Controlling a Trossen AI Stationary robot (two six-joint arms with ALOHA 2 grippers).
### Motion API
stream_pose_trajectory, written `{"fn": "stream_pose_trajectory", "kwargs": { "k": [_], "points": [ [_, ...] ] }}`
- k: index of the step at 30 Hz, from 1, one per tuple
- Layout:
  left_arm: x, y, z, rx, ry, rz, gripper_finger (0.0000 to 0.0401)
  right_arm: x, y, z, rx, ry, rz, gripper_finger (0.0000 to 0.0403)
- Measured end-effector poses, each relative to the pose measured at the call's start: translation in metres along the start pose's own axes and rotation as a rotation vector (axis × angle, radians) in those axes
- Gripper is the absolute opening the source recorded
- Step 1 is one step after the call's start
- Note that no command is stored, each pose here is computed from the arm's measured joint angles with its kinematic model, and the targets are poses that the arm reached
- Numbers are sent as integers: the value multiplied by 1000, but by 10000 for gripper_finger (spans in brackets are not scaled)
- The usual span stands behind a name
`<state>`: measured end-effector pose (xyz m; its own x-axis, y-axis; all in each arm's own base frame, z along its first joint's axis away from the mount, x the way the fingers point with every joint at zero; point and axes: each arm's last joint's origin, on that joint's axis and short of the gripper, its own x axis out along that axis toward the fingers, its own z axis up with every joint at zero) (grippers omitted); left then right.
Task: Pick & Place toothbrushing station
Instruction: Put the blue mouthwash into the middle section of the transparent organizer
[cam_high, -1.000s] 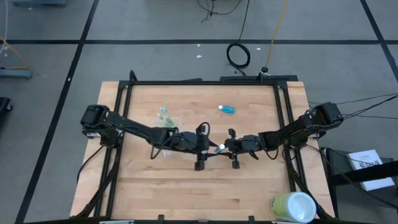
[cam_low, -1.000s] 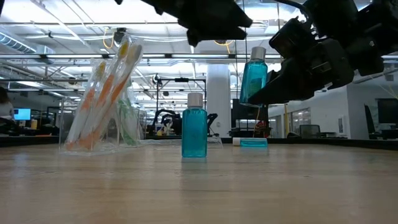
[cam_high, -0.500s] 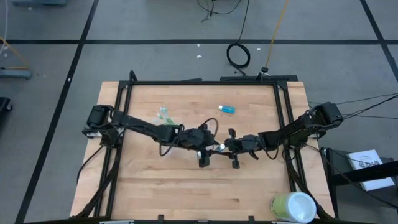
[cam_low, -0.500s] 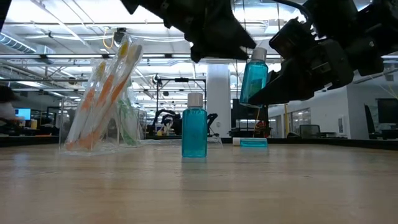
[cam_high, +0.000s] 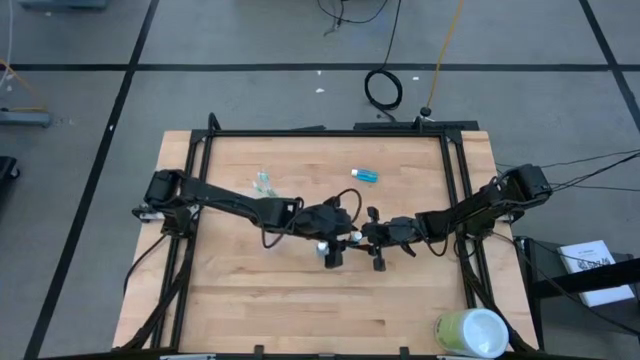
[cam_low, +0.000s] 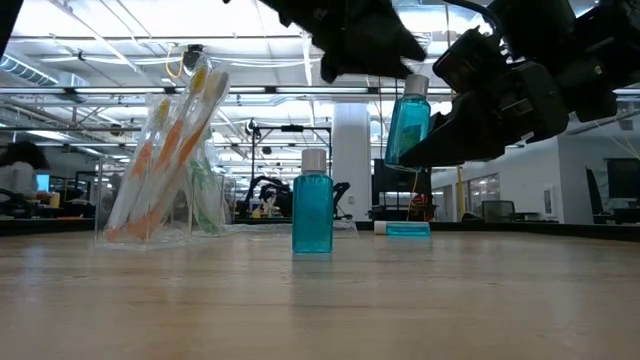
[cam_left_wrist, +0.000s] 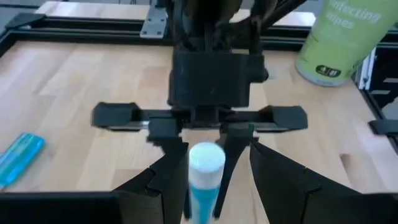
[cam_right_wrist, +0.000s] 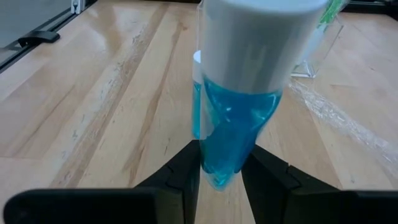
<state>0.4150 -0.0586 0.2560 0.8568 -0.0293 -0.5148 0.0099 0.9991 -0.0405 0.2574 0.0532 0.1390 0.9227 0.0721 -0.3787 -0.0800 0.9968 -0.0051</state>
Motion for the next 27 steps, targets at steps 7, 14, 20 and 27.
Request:
{"fn": "stream_pose_trajectory", "kwargs": {
  "k": [7,14,20,27],
  "points": [
    [11,-3,-8,10,13,-2,175,0,0,0,-1,1,2,98],
    [19,-2,-12,9,11,0,175,0,0,0,0,-2,1,98],
    [20,2,-13,-1,15,9,175,0,0,0,0,1,0,98],
    [20,3,-12,-3,13,16,154,0,0,0,0,1,0,98]
  ]
}}
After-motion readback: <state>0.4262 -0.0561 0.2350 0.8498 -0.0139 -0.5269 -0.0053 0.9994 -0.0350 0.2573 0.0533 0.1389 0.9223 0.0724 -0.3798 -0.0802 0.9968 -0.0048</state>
